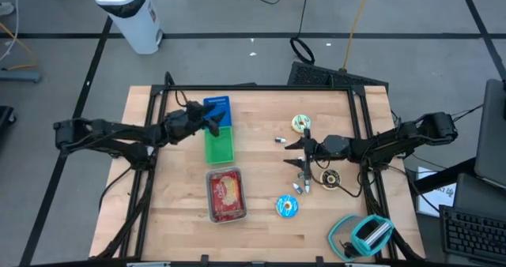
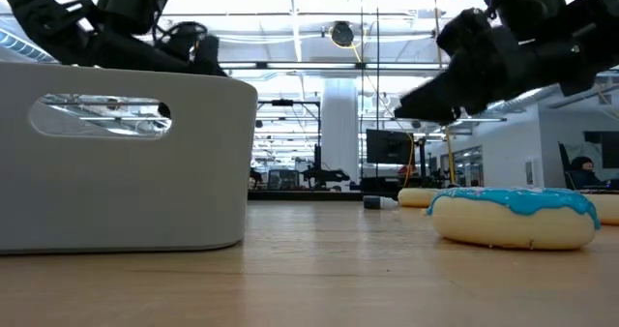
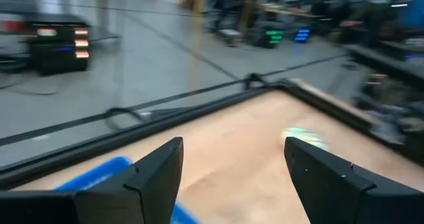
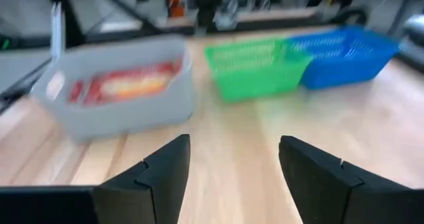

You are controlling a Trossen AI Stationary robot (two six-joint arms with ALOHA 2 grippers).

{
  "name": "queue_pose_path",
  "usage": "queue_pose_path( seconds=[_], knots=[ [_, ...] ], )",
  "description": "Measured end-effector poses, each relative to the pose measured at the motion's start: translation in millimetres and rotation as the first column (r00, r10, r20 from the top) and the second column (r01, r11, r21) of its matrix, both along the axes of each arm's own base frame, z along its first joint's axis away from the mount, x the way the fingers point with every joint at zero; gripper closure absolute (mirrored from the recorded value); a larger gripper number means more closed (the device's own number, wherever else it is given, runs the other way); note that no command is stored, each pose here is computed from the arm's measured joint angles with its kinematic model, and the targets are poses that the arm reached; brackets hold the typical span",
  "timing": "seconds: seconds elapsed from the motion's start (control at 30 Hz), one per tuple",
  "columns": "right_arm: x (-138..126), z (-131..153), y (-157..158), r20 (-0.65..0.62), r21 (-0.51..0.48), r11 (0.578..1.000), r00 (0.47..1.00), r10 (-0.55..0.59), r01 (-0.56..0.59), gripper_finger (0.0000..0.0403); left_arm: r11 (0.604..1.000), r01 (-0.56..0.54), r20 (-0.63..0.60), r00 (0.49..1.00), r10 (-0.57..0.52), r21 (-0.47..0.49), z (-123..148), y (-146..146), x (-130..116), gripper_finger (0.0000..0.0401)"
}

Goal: Pick & Place Food Item
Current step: Put the top violet food coloring bottle into the blue bin

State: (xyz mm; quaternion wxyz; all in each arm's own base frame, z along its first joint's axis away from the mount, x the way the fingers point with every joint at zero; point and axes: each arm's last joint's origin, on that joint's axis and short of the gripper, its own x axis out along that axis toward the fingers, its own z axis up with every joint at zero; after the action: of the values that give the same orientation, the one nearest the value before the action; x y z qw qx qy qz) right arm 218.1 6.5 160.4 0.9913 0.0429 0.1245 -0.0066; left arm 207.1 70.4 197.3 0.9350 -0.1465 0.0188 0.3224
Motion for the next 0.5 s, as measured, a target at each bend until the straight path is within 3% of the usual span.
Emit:
queue_pose_path(
  seconds=[0.13,0.27,0.5],
  knots=[
    [-3,-11,0,-0.118,0.016,1.000,0.993,-0.001,0.003,0.0188,0.995,0.097,0.020,0.995,-0.097,-0.002,4,-10,2,0.0134],
    [-7,-19,-7,-0.211,-0.020,0.992,0.970,-0.123,0.122,0.0192,0.992,0.128,0.015,0.992,-0.128,-0.006,3,-18,4,0.0134],
    [-9,-23,-27,-0.253,-0.065,0.970,0.936,-0.244,0.236,0.0193,0.988,0.150,0.025,0.988,-0.149,-0.036,0,-24,7,0.0134]
  ],
)
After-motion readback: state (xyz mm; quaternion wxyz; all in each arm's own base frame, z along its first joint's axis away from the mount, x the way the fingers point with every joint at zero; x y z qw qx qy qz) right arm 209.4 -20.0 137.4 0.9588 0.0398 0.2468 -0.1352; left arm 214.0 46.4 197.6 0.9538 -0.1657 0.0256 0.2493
